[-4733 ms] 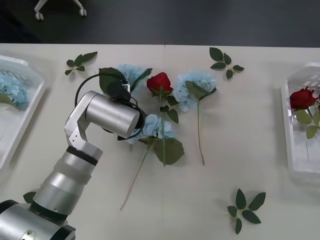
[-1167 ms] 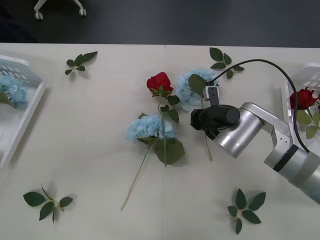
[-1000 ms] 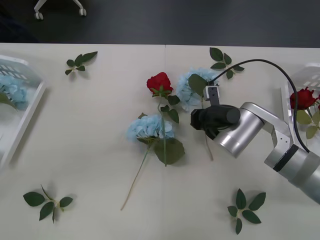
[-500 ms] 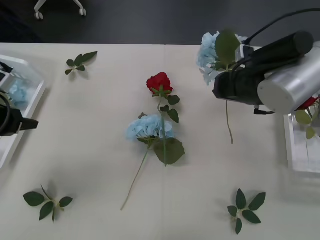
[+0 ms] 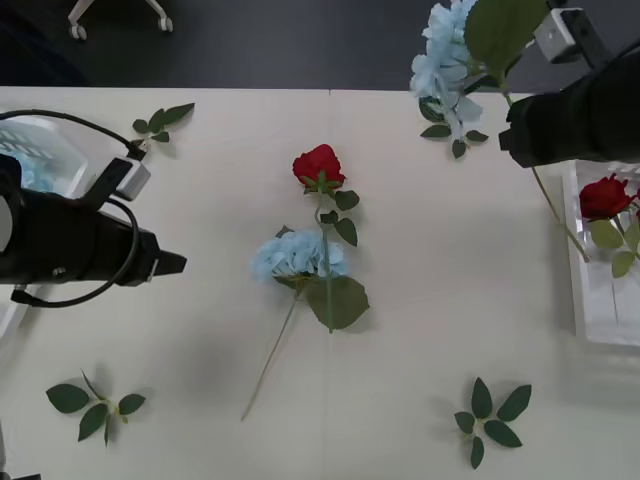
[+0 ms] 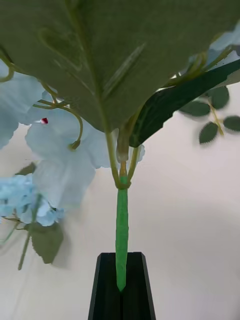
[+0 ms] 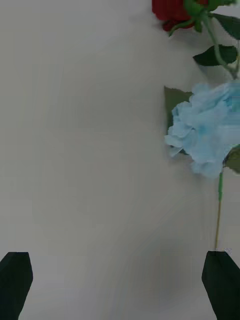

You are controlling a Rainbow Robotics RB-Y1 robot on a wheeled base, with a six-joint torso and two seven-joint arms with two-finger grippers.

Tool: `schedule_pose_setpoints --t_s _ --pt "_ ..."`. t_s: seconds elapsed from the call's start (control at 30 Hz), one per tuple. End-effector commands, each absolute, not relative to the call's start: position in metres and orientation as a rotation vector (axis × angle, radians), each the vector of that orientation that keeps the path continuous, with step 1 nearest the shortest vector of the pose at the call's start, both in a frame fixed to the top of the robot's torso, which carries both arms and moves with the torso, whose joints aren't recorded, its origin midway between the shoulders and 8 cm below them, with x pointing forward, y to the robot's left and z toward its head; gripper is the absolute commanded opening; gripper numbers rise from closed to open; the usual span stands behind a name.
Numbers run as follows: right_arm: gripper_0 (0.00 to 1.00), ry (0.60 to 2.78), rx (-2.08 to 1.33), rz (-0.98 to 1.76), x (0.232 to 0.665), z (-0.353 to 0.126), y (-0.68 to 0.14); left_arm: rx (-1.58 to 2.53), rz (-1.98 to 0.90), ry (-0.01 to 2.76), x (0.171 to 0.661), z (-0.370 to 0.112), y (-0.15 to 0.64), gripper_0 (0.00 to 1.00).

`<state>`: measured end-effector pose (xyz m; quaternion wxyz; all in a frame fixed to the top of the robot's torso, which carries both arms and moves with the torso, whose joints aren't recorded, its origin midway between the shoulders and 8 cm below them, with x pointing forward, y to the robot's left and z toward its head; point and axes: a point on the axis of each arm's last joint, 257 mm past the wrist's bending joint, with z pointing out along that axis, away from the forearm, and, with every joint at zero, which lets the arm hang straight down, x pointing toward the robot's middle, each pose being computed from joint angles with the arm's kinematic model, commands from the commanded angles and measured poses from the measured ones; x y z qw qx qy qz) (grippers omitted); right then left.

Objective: Put the red flowers into the right box and the blue flowers into the left box

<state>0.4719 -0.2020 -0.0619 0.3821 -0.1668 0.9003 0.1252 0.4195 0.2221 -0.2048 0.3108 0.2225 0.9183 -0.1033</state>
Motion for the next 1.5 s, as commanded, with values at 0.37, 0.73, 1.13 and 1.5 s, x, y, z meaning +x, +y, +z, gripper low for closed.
schedule_pose_setpoints --t_s 0.37,0.73,1.13,1.5 --pt "0.00 1.733 -0.776 0.579 0.450 -0.054 -0.125 0.968 -0.500 2.099 0.405 -0.154 0.174 1.00" --pt "0.00 1.434 -0.945 0.708 0.396 -0.071 -0.021 1.120 -0.662 1.764 0.400 -0.123 0.171 1.00" --pt "0.00 1.244 -0.892 0.776 0.383 -0.048 0.038 1.176 -0.794 1.556 0.382 -0.097 0.176 1.00" --pt "0.00 1.138 -0.868 0.838 0.385 -0.021 0.087 1.266 -0.885 1.445 0.366 -0.109 0.182 1.00"
